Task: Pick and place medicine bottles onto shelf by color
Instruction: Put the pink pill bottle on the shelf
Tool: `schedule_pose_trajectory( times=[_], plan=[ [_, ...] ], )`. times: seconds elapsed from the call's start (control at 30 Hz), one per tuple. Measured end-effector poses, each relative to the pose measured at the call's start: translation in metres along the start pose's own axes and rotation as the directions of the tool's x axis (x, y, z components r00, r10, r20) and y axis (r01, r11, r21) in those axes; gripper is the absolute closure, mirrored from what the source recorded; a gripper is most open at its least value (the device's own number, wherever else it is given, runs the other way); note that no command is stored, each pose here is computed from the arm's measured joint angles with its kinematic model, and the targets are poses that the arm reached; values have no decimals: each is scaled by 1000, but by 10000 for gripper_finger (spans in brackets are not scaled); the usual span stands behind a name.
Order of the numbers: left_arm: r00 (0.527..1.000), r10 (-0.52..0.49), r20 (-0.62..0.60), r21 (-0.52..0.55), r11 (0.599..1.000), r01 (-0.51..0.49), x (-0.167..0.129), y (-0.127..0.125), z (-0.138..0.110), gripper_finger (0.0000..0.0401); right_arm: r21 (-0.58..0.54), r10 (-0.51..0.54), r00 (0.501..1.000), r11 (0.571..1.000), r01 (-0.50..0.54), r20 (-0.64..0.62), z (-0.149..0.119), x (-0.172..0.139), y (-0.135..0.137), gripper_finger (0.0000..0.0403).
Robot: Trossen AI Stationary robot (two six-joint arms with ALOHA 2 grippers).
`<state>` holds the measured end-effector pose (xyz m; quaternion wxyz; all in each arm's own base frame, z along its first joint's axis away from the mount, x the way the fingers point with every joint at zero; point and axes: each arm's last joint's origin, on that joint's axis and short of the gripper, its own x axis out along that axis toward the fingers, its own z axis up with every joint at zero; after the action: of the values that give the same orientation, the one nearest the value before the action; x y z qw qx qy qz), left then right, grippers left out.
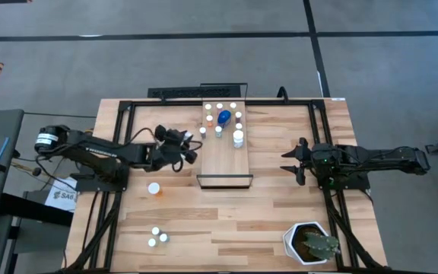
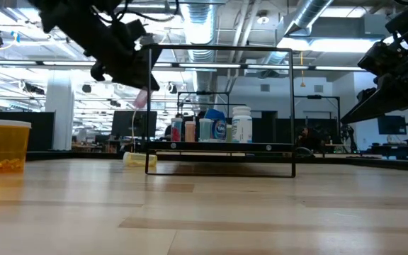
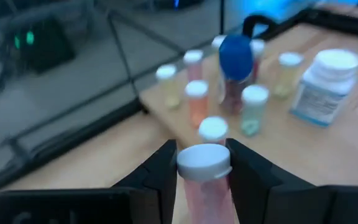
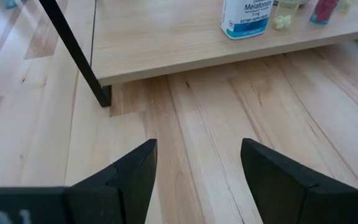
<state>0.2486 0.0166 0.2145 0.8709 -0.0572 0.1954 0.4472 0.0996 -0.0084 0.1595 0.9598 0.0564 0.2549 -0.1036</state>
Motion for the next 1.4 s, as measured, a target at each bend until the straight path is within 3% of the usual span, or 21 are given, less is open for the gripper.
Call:
schedule_pose_trajectory(
  times=[0.17,0.33,0.67,1.03,1.4],
  plan=[
    [980,-109,167,6,994,110,1,1,-19,302,0,0,1000,1000,0,0,0,0,0,147],
    [929,-233,288,10,971,241,3,15,-33,302,0,0,1000,1000,0,0,0,0,0,147],
    [890,-323,320,62,945,321,21,21,-35,301,0,0,1000,1000,0,0,0,0,0,147],
    [791,-393,469,127,916,380,59,4,-61,301,0,0,1000,1000,0,0,0,0,0,147],
    [770,-460,442,188,887,421,92,-13,-67,301,0,0,1000,1000,0,0,0,0,0,147]
  ],
)
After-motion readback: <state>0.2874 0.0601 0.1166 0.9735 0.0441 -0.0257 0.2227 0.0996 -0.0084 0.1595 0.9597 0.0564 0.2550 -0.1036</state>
